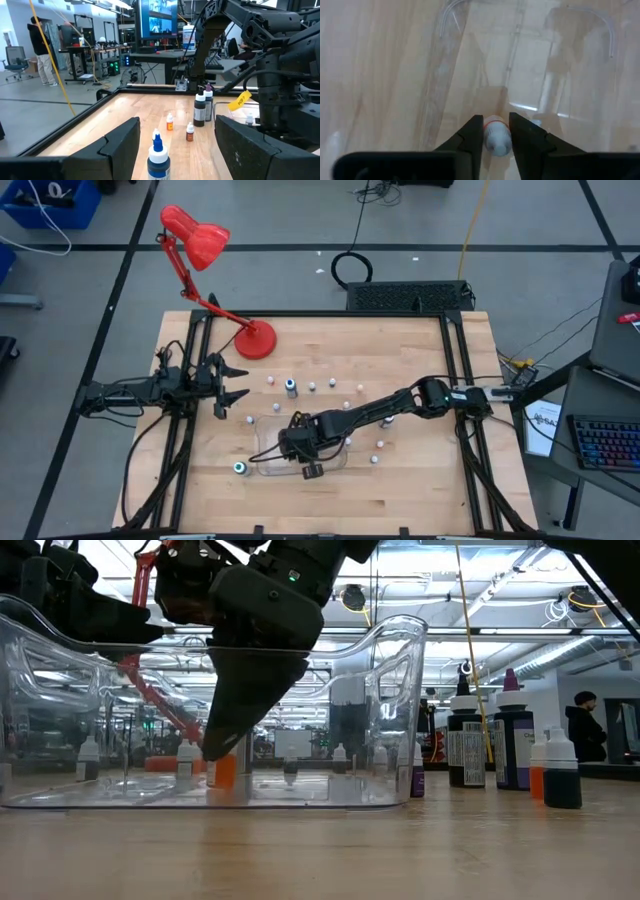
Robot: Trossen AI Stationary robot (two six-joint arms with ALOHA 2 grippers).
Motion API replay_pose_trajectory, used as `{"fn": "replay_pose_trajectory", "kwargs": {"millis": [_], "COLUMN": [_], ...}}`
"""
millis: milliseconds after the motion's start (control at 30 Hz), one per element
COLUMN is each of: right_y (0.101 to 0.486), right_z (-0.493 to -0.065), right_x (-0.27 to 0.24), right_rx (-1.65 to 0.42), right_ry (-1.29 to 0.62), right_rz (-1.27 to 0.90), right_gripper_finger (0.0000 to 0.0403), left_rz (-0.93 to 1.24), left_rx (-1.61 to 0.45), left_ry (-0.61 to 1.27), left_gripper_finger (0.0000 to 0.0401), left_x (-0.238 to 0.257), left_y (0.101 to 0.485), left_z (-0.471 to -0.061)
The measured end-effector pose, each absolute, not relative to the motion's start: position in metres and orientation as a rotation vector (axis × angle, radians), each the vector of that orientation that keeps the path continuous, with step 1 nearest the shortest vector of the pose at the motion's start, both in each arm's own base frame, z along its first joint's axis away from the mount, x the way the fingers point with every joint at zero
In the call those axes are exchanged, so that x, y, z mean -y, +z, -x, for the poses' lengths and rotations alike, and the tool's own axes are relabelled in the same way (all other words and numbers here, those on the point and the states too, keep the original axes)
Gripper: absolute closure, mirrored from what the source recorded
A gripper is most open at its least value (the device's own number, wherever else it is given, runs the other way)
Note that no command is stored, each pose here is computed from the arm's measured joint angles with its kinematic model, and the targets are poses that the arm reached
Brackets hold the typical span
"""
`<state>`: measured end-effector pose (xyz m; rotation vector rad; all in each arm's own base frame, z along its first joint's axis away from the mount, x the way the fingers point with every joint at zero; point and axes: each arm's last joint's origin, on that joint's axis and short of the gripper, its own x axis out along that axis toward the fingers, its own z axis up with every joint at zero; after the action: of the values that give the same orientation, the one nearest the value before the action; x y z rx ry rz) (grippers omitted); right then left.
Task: Pick & Place food coloring
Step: Put the bottom small orange food coloring into the bin
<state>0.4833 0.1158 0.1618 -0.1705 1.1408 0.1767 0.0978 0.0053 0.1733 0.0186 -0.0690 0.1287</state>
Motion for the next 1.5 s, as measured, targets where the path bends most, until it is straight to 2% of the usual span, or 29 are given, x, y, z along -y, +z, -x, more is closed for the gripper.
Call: {"fn": "replay_pose_trajectory", "kwargs": {"millis": [100,200,400,600,833,1000,1133,1267,1500], "right_y": [0.163,0.168,0.181,0.232,0.304,0.323,0.315,0.292,0.244], "right_z": [-0.484,-0.483,-0.481,-0.466,-0.419,-0.366,-0.321,-0.282,-0.251], "right_x": [-0.115,-0.115,-0.114,-0.11,-0.108,-0.121,-0.137,-0.148,-0.144], "right_rx": [-1.135,-1.121,-1.092,-1.015,-0.998,-1.074,-1.108,-1.163,-1.222], "right_ry": [0.166,0.163,0.161,0.097,0.029,-0.011,-0.061,-0.119,-0.258], "right_rz": [0.17,0.171,0.182,0.204,0.085,-0.083,-0.214,-0.297,-0.186], "right_gripper_finger": [0.0271,0.0253,0.0252,0.0255,0.0254,0.0257,0.0257,0.0257,0.0257], "left_rz": [-0.019,-0.019,-0.019,-0.019,-0.019,-0.019,-0.019,-0.019,-0.019], "left_rx": [0.07,0.07,0.069,0.069,0.069,0.069,0.069,0.069,0.069], "left_ry": [0.129,0.129,0.129,0.129,0.129,0.129,0.129,0.129,0.129], "left_gripper_finger": [0.0144,0.0144,0.0144,0.0144,0.0144,0.0144,0.0144,0.0144,0.0144], "left_x": [-0.005,-0.005,-0.005,-0.005,-0.005,-0.005,-0.005,-0.005,-0.005], "left_y": [0.173,0.173,0.173,0.173,0.173,0.173,0.173,0.173,0.173], "left_z": [-0.098,-0.098,-0.098,-0.098,-0.098,-0.098,-0.098,-0.098,-0.098]}}
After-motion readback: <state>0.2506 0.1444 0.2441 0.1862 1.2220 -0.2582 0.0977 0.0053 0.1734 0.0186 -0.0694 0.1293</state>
